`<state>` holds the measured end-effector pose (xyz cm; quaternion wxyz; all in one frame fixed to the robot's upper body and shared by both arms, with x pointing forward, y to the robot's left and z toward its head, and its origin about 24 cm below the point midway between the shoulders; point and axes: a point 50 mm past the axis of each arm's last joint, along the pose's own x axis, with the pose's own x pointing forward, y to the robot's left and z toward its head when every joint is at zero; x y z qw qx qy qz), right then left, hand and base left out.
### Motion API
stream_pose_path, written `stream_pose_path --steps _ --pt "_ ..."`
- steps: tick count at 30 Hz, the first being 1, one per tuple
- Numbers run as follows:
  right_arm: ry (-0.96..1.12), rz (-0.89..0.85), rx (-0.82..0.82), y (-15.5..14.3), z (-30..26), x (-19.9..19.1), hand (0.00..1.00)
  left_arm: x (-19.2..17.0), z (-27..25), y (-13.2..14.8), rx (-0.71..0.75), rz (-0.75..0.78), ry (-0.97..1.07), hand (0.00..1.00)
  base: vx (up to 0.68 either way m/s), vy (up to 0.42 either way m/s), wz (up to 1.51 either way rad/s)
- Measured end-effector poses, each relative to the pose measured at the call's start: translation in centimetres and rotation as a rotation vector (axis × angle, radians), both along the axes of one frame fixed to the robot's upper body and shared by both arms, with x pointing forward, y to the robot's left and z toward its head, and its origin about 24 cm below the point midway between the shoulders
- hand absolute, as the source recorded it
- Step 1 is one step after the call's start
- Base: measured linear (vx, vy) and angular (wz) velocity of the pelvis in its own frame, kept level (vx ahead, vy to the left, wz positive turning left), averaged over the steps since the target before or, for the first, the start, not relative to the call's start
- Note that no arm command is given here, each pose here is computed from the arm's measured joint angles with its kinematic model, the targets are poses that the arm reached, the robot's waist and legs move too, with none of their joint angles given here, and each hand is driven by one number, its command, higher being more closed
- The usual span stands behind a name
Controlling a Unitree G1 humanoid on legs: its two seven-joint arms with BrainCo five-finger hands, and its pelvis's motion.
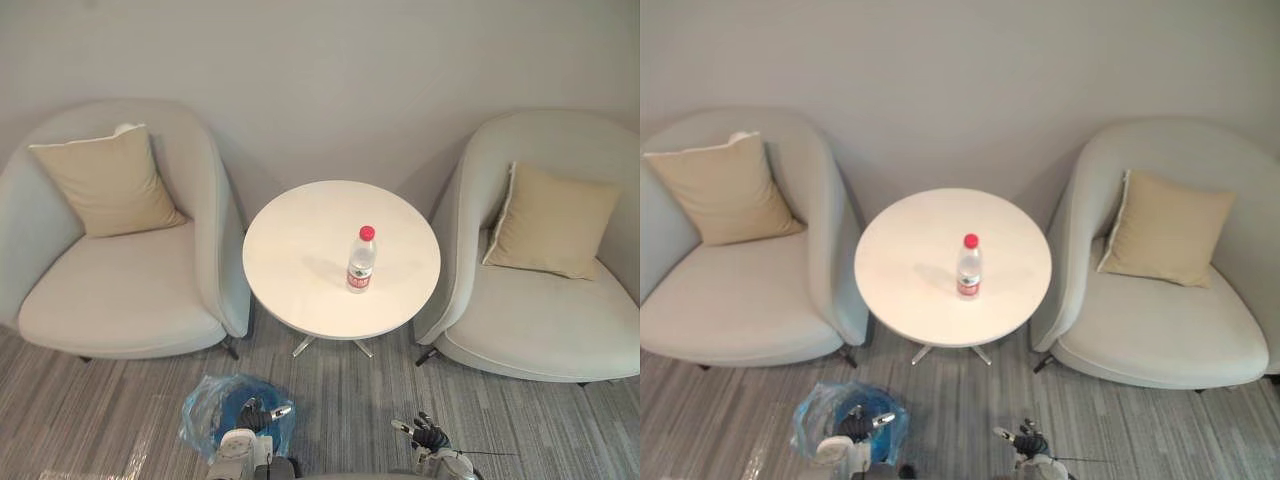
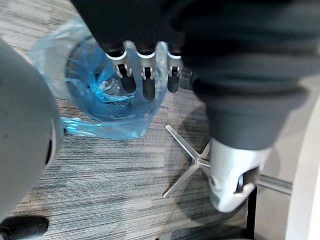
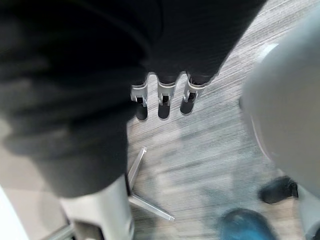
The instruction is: Gather rubbish on tea table into small bin, then transfer packed bag to large trash can.
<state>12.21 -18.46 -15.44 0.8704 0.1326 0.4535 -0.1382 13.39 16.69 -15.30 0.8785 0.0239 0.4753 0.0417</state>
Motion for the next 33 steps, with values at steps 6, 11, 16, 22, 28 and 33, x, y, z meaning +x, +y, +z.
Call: stream_pose_path --steps 6,11,16,22,28,33 --pt "0.021 -0.007 0.002 -0.1 -0.2 -0.8 0.0 0.0 0.0 0.0 -0.005 0.022 0.003 0.0 0.14 -0.144 0.62" --pt "0.029 -0.009 -0.027 -1.2 -0.2 -1.0 0.0 -0.8 -0.4 -1.2 -0.05 0.065 0.025 0.0 0.12 -0.151 0.06" --pt "0.038 -0.009 -0.052 -1.9 -0.2 -1.2 0.0 -0.7 -0.4 -0.9 -0.042 0.061 0.026 0.0 0.01 -0.038 0.11" --pt "-0.1 0.097 -0.118 -1.6 1.6 1.5 0.0 -0.7 -0.3 0.4 0.014 0.014 0.029 0.0 -0.04 0.059 0.14" --pt "-0.399 0.213 -0.368 -4.5 7.1 6.1 0.0 -1.9 -0.5 1.8 0.07 0.009 0.046 0.0 -0.02 0.031 0.09" --pt "-0.516 0.236 -0.509 -5.8 9.9 7.7 0.0 -1.9 -0.5 1.7 0.075 -0.013 0.042 0.0 0.0 -0.021 0.23"
